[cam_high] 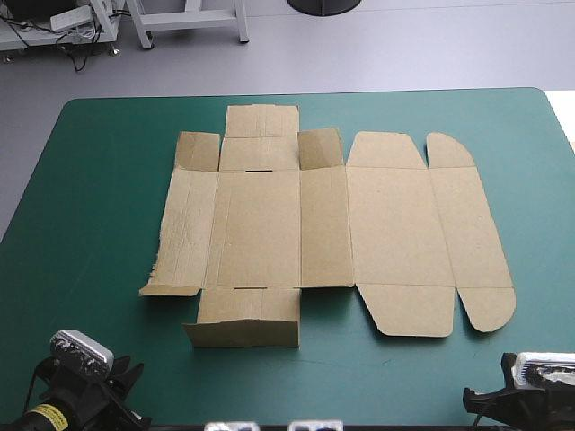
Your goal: Fold the box
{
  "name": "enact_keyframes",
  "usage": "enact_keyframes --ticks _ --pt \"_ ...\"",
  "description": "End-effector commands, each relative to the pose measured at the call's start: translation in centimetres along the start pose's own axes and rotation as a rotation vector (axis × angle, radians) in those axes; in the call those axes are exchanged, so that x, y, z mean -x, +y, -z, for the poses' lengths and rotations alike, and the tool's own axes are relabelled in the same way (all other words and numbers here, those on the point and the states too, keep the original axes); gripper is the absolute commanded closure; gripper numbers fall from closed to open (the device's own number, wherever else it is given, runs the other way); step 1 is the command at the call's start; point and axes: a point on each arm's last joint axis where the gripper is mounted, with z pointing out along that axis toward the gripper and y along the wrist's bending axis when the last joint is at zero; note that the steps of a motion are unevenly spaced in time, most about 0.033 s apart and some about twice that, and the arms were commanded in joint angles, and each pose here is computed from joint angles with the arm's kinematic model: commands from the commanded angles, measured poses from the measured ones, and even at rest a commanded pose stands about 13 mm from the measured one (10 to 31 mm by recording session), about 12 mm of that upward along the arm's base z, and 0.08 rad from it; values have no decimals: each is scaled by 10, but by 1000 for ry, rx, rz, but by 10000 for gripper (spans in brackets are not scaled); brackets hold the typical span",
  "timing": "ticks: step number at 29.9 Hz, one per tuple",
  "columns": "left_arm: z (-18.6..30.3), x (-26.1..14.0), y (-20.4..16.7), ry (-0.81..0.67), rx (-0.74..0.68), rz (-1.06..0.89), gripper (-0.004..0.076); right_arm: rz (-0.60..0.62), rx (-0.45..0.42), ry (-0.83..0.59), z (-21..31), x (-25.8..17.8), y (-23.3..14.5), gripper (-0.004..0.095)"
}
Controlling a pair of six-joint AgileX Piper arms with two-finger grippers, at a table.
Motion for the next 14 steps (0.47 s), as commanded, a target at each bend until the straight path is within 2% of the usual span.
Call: enact_keyframes --ticks 1,14 --pt "4 11 0 -65 -3 8 557 5 -3 -68 4 12 0 913" --pt "4 11 -1 -66 -9 11 557 5 -3 -68 4 12 0 913"
